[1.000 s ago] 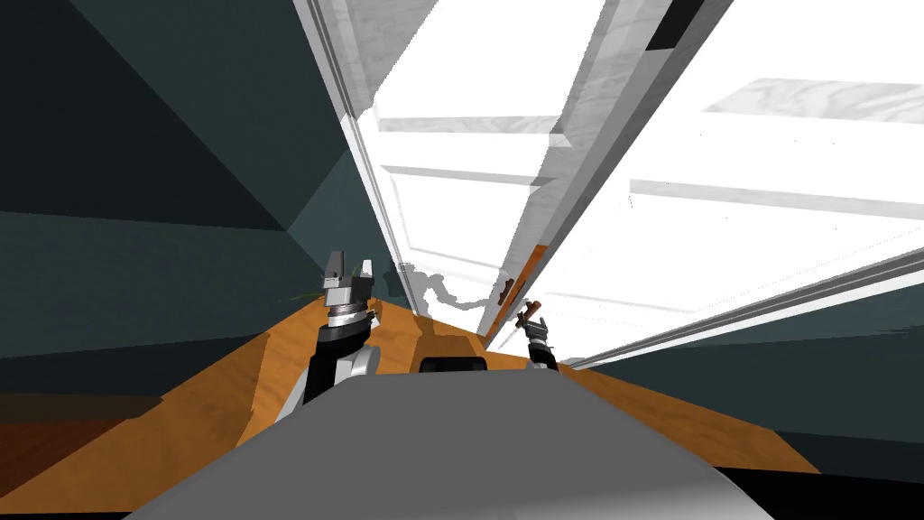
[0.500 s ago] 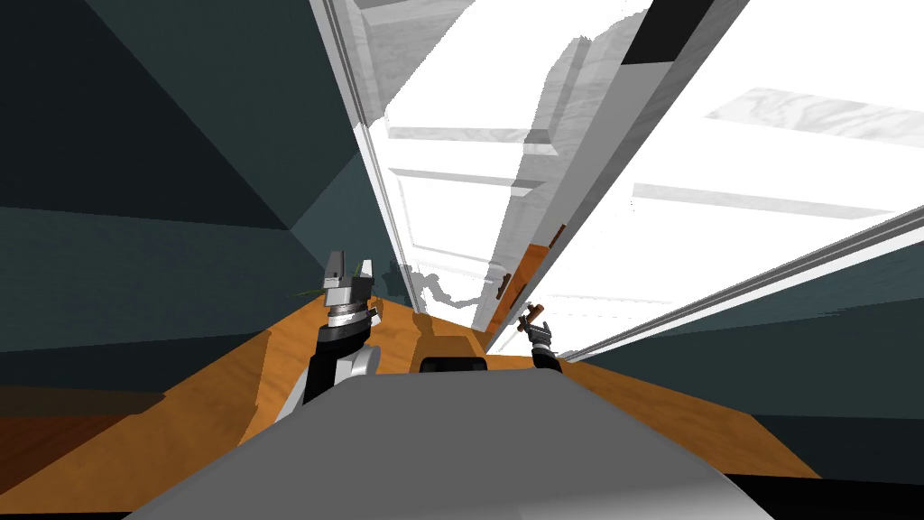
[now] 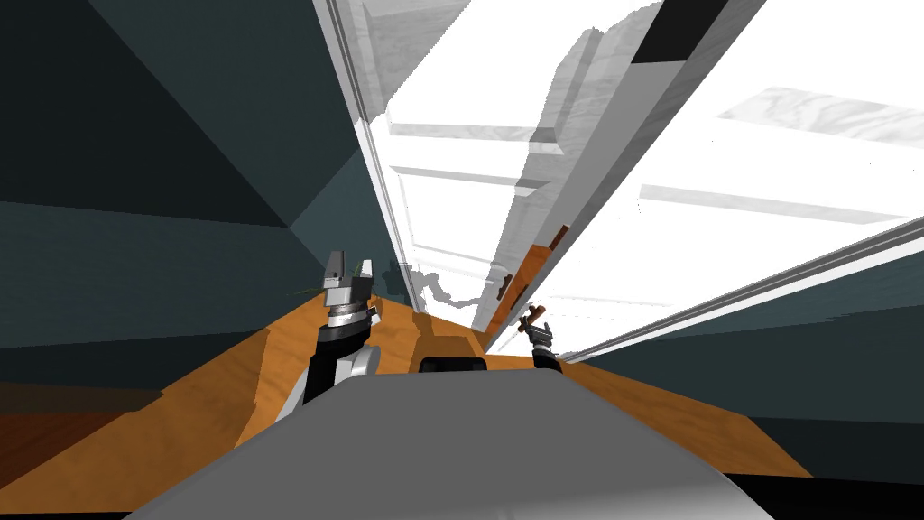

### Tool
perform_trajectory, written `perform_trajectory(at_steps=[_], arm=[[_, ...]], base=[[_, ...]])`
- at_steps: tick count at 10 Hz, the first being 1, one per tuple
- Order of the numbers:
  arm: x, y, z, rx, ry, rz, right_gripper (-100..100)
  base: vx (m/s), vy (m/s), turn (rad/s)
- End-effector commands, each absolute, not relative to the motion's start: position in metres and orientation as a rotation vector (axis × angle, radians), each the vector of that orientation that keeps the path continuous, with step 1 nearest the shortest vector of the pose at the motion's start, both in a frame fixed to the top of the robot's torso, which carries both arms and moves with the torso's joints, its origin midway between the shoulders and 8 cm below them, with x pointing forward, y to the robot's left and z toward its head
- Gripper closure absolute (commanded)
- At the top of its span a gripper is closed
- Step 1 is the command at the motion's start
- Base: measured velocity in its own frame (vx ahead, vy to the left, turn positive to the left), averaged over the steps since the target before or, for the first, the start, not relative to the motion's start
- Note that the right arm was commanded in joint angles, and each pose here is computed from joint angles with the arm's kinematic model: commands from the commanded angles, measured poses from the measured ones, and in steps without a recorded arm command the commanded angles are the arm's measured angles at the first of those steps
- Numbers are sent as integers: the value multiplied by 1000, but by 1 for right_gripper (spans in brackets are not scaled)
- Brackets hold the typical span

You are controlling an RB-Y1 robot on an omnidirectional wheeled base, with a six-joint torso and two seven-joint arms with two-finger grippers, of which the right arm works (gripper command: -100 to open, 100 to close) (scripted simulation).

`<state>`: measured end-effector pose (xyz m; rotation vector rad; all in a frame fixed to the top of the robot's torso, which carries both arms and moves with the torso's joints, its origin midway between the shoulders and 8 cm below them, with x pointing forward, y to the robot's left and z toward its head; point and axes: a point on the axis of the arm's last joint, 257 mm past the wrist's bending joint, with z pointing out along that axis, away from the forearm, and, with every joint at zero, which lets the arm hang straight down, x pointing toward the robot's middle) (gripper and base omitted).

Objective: Pull the door open

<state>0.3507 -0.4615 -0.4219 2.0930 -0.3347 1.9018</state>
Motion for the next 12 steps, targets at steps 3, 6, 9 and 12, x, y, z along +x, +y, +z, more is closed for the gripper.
perform_trajectory(at_steps=[3, 6, 9, 12], arm=[[333, -489, -430, 2095, -341, 1829, 100], [324, -496, -433, 2096, -344, 1807, 100], [324, -496, -433, 2096, -344, 1807, 100], [324, -496, -433, 2096, -344, 1807, 100]], base=[[-38, 12, 3], [-23, 1, -10], [-28, 0, -7], [-6, 2, -10]])
